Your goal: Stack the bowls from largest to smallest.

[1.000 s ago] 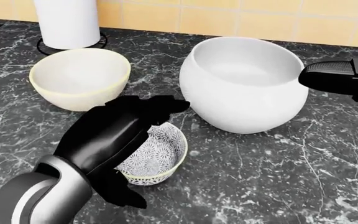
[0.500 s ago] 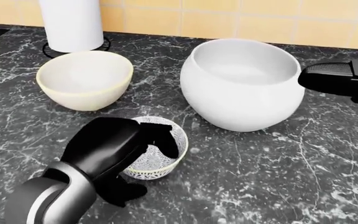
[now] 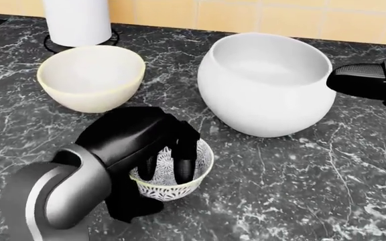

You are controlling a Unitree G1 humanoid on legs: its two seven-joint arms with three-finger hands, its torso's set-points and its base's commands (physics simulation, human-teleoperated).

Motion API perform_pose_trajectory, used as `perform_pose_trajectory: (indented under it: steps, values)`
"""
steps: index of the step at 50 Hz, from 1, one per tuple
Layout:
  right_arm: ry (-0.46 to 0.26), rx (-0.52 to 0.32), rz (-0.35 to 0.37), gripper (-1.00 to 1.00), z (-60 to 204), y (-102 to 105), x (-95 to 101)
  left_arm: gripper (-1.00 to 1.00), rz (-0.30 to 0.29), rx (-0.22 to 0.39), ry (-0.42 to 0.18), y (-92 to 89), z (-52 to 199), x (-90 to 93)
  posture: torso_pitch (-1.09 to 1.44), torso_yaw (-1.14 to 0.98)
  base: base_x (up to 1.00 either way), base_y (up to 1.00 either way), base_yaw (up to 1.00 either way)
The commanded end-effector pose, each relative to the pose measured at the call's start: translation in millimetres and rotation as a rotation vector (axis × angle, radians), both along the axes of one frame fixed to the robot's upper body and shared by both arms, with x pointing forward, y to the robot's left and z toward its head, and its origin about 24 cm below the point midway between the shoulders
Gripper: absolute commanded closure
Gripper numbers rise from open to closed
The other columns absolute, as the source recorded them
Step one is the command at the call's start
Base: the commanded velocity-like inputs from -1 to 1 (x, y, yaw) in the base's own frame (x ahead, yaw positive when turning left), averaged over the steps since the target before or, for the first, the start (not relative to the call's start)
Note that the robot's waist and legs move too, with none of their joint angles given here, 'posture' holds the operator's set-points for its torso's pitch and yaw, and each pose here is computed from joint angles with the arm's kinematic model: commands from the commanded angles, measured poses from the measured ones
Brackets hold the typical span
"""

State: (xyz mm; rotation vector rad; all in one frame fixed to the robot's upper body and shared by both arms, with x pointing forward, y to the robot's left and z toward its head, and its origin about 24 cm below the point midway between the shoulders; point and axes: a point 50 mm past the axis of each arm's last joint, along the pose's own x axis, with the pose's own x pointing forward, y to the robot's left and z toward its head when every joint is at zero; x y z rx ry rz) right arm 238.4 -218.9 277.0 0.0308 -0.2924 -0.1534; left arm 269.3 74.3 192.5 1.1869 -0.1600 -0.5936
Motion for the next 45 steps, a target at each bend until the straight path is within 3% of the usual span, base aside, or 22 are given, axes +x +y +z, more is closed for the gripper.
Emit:
perform_pose_trajectory:
  steps: [1, 6, 7, 14, 21, 26, 33, 45]
  values:
    - [-0.06, -0.003, -0.009, -1.0, 9.7, -1.2, -3.6, 1.0, -0.002, -0.053, -0.117, 0.4, 32.2, -7.7, -0.23, 0.0, 0.0, 0.0, 0.0]
    - [-0.062, -0.001, -0.012, -1.0, 9.7, -3.2, -6.1, 1.0, 0.002, -0.112, -0.197, 4.8, 72.7, -13.0, -0.23, 0.0, 0.0, 0.0, 0.0]
    - [-0.062, 0.0, -0.014, -1.0, 9.4, -3.7, -5.6, 1.0, 0.012, -0.098, -0.254, 7.4, 81.5, -11.1, -0.23, 0.0, 0.0, 0.0, 0.0]
    - [-0.066, 0.006, -0.02, -1.0, 8.0, -5.4, -6.0, 1.0, 0.027, -0.186, -0.328, 18.5, 127.6, -13.4, -0.23, 0.0, 0.0, 0.0, 0.0]
    - [-0.071, 0.006, -0.021, -1.0, 11.6, -4.9, -7.5, 1.0, 0.108, -0.23, -0.339, 31.9, 153.6, 26.2, -0.23, 0.0, 0.0, 0.0, 0.0]
    - [-0.072, 0.005, -0.023, -1.0, 12.4, -6.9, -8.0, 1.0, 0.183, -0.248, -0.315, 42.9, 158.2, 56.8, -0.23, 0.0, 0.0, 0.0, 0.0]
    - [-0.07, 0.003, -0.027, -1.0, 13.1, -8.3, -7.9, 1.0, 0.239, -0.216, -0.296, 50.2, 148.4, 85.8, -0.23, 0.0, 0.0, 0.0, 0.0]
    - [-0.07, 0.003, -0.031, -1.0, 12.8, -9.2, -8.5, 1.0, 0.337, -0.191, -0.243, 71.1, 125.4, 113.1, -0.23, 0.0, 0.0, 0.0, 0.0]
